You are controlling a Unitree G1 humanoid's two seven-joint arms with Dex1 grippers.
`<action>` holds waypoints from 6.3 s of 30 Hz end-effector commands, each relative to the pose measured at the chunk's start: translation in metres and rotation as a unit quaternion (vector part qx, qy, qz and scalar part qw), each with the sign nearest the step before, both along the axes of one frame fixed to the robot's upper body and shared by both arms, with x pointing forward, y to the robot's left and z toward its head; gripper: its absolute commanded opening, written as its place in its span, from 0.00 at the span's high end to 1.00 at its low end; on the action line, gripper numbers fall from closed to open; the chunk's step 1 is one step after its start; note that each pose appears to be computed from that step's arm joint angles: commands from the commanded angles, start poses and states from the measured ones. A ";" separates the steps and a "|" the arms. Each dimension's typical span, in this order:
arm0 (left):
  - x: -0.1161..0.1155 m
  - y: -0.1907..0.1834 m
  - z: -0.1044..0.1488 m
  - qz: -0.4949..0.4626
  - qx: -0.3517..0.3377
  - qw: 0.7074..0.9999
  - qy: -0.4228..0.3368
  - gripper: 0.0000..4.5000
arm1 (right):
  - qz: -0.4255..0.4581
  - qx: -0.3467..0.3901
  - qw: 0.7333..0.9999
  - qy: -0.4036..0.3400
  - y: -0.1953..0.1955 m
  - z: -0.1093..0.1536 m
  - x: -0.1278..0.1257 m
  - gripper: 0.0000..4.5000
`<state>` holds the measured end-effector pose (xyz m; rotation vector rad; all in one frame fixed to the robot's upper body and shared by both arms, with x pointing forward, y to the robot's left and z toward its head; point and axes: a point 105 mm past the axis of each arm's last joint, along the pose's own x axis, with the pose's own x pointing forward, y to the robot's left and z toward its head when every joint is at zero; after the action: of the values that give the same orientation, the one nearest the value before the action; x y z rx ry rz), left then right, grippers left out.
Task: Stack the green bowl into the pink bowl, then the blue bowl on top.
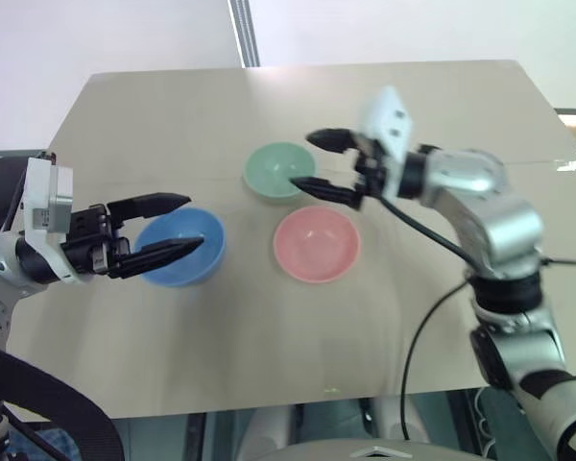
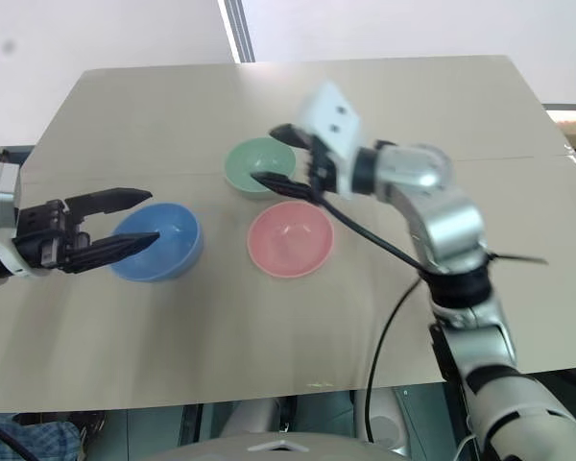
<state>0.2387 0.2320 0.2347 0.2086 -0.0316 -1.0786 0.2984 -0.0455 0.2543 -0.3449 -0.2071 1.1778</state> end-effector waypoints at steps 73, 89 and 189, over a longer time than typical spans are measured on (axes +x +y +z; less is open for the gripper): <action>0.086 -0.136 0.021 -0.348 0.326 0.807 -0.348 0.99 | -0.035 0.004 0.998 0.047 -0.117 0.018 -0.096 0.19; 0.065 -0.128 -0.016 -0.398 0.318 0.809 -0.293 0.67 | -0.036 0.001 0.998 0.045 -0.117 0.017 -0.096 0.19; 0.031 0.035 -0.046 -0.062 0.469 0.879 -0.058 1.00 | 0.008 -0.002 0.999 0.050 -0.112 0.013 -0.091 0.19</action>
<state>0.2694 0.2796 0.1737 1.1269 0.4750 -1.1009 0.2124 -0.1582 0.2575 -0.2397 -0.0759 1.2170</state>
